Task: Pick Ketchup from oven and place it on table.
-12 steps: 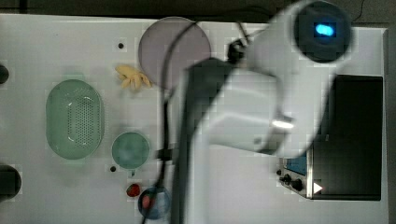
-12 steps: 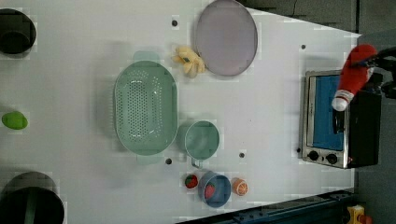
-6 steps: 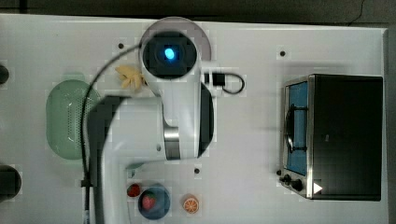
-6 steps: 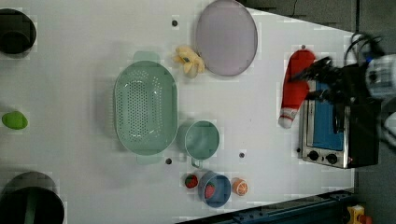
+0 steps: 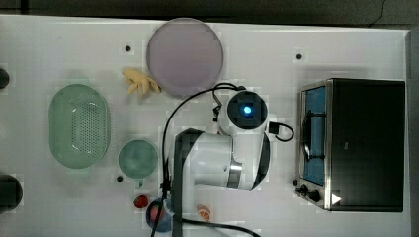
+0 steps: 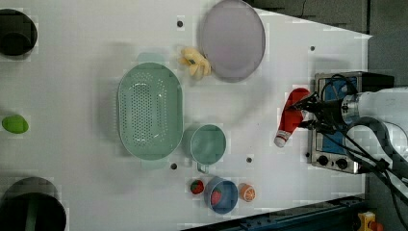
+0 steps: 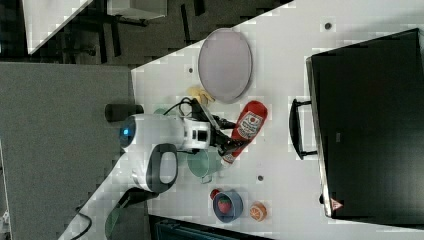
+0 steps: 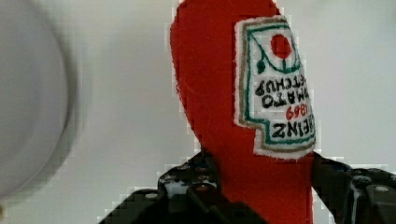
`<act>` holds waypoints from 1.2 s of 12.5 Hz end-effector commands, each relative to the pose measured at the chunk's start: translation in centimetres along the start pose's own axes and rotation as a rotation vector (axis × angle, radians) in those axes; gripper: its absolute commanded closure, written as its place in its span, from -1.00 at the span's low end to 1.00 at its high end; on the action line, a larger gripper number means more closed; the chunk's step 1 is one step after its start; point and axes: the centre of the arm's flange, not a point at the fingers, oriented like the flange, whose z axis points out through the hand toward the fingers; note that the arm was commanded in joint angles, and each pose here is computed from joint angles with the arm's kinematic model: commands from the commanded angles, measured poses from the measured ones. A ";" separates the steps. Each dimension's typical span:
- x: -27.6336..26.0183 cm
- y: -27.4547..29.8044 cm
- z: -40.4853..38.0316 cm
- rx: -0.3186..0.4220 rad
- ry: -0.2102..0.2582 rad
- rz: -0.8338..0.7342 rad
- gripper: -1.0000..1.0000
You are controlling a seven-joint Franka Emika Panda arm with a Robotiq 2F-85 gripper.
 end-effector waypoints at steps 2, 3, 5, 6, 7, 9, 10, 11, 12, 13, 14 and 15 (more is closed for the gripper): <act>-1.1 -2.2 4.9 0.004 0.020 -0.005 -0.20; -1.1 -2.2 6.8 -0.010 0.019 -0.006 -0.24; -1.0 -2.2 8.1 -0.005 0.032 -0.006 -0.59; -0.9 -2.3 8.2 0.010 0.046 -0.008 -0.92; -0.6 -2.9 6.7 0.042 0.068 -0.005 -1.00; 0.2 -4.0 2.6 0.111 0.113 -0.005 -1.00; 0.5 -4.5 0.0 0.150 0.137 -0.005 -1.00; 0.7 -5.0 -3.2 0.189 0.158 -0.007 -1.00; 0.9 -5.3 -6.2 0.202 0.158 -0.008 -1.00; 1.0 -5.1 -9.8 0.187 0.131 -0.006 -1.00; 1.0 -5.0 -11.9 0.175 0.113 -0.005 -1.00; 1.0 -5.0 -14.2 0.177 0.108 -0.007 -1.00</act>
